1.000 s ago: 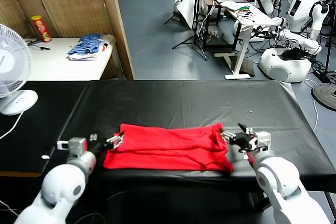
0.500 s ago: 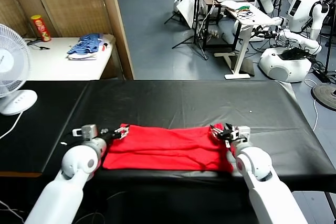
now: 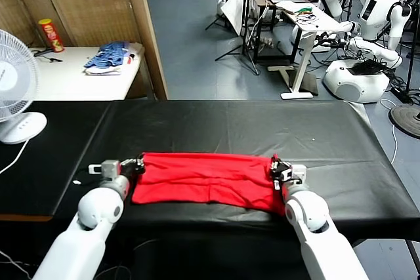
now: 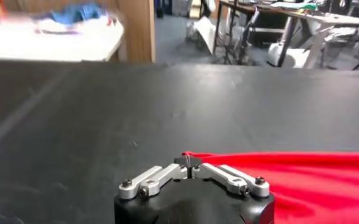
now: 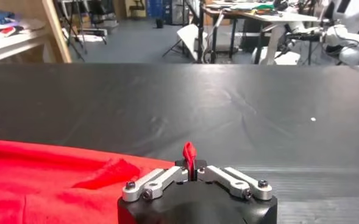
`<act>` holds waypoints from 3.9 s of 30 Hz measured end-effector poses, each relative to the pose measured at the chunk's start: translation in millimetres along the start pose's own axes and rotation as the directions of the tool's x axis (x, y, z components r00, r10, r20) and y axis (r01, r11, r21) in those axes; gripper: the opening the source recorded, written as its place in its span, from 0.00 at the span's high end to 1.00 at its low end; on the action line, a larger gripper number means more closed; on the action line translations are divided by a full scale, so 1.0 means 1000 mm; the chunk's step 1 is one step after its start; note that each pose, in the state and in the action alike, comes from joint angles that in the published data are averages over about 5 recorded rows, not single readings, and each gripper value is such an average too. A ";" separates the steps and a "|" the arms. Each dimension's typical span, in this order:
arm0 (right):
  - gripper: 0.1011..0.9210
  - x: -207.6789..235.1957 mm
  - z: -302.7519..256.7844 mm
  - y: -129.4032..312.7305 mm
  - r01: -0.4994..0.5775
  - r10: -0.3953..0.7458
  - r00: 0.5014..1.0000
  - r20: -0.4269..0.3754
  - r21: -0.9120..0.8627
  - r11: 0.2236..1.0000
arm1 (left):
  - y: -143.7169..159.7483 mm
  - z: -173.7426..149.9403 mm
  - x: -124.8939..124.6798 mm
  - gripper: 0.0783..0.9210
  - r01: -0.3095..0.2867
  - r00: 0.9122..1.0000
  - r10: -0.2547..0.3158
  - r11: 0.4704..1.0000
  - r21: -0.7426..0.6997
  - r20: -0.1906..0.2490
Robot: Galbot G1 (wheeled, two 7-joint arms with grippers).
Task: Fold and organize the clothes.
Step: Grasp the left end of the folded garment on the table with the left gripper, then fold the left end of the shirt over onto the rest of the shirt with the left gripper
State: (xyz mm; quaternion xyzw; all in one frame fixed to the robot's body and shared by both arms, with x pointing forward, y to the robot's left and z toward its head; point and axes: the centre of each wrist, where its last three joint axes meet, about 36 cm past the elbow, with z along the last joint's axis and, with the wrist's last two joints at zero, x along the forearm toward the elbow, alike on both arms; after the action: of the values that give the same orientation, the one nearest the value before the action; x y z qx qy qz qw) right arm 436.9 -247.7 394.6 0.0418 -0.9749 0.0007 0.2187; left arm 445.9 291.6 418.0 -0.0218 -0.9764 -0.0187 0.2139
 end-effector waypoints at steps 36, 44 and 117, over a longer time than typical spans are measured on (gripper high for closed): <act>0.15 0.082 -0.030 -0.003 0.029 -0.030 0.993 0.112 0.014 0.999 | 0.005 0.042 0.040 0.47 -0.071 0.993 0.089 0.974 0.216 -0.075; 0.15 0.083 -0.032 -0.005 0.015 -0.016 0.992 0.122 0.012 1.000 | 0.001 0.037 0.045 0.91 -0.063 0.996 0.071 0.989 0.136 -0.055; 0.15 0.083 -0.023 0.047 0.242 -0.243 0.965 0.099 0.023 0.970 | -0.112 -0.021 0.055 0.15 -0.273 0.957 0.236 0.928 0.254 0.168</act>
State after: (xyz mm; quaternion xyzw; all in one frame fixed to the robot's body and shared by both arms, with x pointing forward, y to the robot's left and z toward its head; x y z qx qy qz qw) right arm 368.2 -207.6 452.0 0.1617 -0.9723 -0.0231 0.1672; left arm 398.8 180.8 457.1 -0.1200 -0.9706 0.1461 0.1491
